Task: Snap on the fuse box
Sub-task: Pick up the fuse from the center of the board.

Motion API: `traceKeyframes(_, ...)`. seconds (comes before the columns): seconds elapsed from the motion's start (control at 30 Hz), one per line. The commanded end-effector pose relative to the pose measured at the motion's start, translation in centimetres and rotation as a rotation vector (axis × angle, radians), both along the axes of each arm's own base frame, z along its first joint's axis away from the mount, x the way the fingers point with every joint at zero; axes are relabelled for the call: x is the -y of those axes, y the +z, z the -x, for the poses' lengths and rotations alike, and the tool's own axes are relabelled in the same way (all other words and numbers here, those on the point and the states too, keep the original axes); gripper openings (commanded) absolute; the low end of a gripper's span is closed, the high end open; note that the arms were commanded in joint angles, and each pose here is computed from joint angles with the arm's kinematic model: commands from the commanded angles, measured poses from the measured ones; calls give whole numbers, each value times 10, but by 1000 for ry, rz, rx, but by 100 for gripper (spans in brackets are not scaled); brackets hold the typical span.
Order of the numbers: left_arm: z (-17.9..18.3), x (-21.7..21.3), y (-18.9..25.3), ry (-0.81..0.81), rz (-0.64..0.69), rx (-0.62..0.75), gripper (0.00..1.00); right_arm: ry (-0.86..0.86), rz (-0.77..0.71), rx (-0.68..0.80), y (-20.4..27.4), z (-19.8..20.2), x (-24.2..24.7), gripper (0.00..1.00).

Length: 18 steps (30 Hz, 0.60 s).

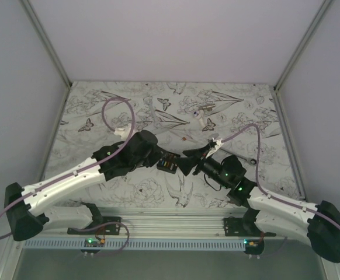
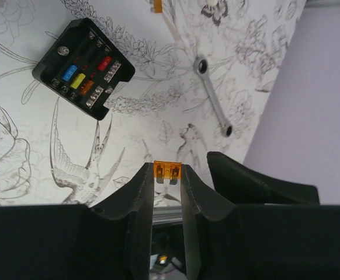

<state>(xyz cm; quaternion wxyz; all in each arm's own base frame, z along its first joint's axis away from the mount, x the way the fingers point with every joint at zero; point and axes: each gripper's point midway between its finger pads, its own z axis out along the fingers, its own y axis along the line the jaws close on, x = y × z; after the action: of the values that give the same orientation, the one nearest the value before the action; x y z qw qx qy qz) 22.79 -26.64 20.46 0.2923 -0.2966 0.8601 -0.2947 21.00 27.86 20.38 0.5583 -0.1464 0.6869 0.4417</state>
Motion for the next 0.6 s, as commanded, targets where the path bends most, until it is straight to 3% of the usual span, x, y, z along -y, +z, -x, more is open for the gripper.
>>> traceKeyframes(0.0, -5, -15, 6, 159, 83, -13, 2, -35, -119, 157, 45, -7, -8, 69)
traceKeyframes(0.57, -2, -11, 21, 151, 135, -13, 0, -3, -161, 169, 56, -8, -47, 49)
